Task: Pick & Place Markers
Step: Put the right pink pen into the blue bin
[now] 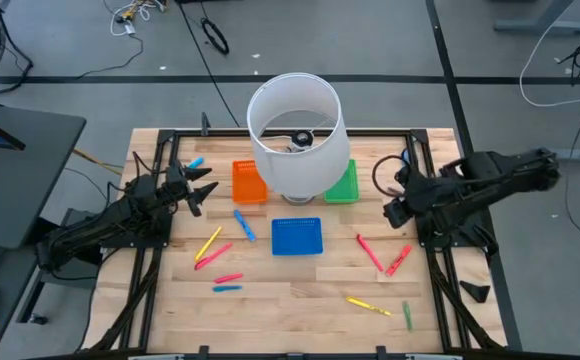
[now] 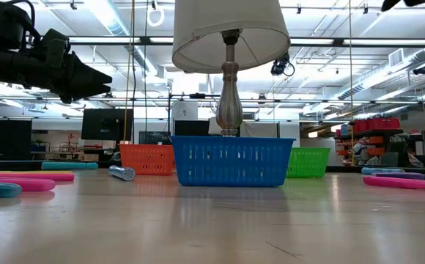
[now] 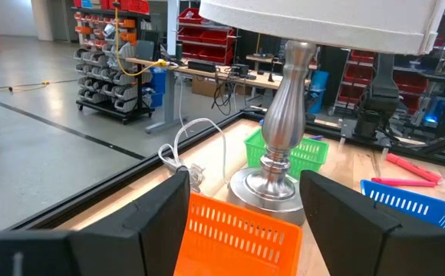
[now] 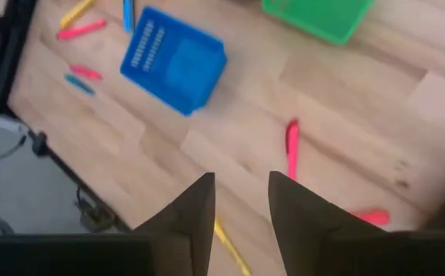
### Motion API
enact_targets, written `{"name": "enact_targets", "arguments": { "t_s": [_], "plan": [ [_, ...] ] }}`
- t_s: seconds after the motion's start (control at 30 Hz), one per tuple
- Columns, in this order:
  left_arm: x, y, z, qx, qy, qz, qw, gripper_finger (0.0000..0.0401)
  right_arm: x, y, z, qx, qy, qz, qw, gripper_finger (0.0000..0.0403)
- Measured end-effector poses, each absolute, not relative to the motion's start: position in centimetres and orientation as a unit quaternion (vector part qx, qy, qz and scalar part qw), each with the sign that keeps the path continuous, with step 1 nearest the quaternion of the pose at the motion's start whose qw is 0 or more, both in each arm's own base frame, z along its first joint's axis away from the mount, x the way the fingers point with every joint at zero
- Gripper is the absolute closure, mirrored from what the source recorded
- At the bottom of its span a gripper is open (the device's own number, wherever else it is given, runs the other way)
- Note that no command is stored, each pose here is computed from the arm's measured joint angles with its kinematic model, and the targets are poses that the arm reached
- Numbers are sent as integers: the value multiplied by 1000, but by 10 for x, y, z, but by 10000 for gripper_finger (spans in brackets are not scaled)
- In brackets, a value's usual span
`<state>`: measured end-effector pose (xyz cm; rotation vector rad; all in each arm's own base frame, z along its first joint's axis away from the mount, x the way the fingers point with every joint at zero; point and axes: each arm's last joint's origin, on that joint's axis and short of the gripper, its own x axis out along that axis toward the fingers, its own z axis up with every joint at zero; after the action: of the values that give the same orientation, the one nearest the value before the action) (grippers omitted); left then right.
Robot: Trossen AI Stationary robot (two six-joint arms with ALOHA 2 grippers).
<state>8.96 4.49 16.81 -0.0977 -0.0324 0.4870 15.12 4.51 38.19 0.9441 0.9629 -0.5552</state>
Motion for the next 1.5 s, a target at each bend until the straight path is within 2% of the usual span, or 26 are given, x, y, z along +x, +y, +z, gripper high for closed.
{"name": "enact_targets", "arguments": {
  "t_s": [0.47, 1.03, 1.3, 1.5],
  "plan": [
    [90, 45, 168, -48, -16, 241, 969, 149, 158, 77, 397, 377, 547, -192, 722, 280],
    [90, 45, 168, -48, -16, 241, 969, 149, 187, 102, 373, 337, 599, -233, 688, 280],
    [90, 45, 168, -48, -16, 241, 969, 149, 199, 108, 362, 318, 580, -281, 696, 280],
    [90, 45, 168, -48, -16, 241, 969, 149, 198, 108, 345, 315, 591, -309, 675, 280]
  ]
}}
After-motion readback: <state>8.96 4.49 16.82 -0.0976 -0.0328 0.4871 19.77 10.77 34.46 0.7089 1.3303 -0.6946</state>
